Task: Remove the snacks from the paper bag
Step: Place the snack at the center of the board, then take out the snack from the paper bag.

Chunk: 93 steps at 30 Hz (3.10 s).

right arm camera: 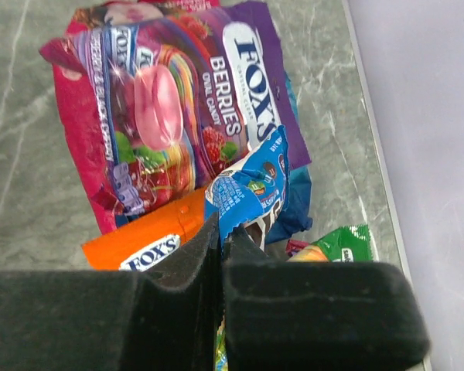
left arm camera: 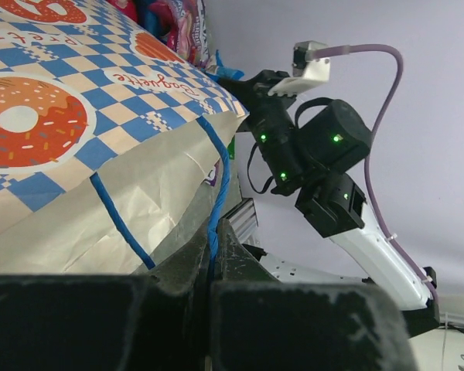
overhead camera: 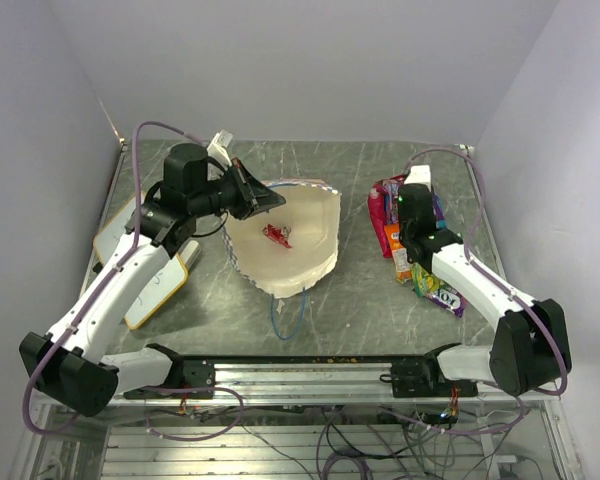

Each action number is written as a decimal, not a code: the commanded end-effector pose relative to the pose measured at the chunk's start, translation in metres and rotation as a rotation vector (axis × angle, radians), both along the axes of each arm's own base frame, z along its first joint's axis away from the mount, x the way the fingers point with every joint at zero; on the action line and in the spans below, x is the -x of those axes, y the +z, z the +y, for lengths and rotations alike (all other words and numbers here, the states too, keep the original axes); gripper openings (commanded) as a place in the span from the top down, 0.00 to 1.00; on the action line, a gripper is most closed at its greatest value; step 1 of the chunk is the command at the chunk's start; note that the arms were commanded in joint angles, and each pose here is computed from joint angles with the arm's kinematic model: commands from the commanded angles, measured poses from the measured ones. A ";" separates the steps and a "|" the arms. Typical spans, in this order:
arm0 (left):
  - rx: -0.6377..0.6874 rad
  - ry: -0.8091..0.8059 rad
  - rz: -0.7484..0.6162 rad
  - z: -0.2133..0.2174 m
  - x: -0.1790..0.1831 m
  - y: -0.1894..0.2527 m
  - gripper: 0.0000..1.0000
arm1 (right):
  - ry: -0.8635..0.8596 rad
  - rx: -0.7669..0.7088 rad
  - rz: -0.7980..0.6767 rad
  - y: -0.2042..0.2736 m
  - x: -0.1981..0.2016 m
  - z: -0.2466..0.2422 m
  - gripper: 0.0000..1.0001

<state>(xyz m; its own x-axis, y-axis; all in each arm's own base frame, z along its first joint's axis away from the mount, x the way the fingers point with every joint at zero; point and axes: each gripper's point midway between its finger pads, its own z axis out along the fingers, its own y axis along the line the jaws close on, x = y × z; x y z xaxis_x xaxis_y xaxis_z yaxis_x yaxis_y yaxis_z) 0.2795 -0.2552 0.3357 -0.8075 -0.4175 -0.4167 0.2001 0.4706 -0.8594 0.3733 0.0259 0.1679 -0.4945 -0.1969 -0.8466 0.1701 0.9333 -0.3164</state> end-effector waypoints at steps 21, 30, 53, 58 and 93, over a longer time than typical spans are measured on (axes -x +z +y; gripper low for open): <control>0.032 -0.050 -0.031 -0.006 0.003 0.003 0.93 | 0.455 -0.626 -0.107 0.068 0.063 0.109 0.41; -0.006 -0.043 -0.028 0.002 0.011 -0.001 0.93 | 0.828 -0.652 -0.225 0.130 0.110 0.196 0.44; 0.039 -0.041 -0.088 0.001 0.012 0.031 0.93 | 1.067 -0.026 -0.164 0.023 0.122 0.337 0.43; 0.023 -0.052 -0.093 0.001 0.012 0.036 0.93 | 1.033 0.109 -0.130 -0.009 0.102 0.344 0.42; 0.086 -0.034 -0.053 0.001 0.018 0.037 0.93 | 0.875 0.163 0.083 -0.122 0.000 0.354 0.74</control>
<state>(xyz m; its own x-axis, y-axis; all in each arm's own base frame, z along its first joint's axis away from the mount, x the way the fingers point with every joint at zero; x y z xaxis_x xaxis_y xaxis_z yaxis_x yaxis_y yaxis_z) 0.2665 -0.2562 0.3622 -0.8101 -0.4213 -0.4078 0.2314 0.4095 -0.8825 0.3736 0.3800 0.0314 -0.1697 -0.6791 -0.7142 -0.6195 0.6371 -0.4586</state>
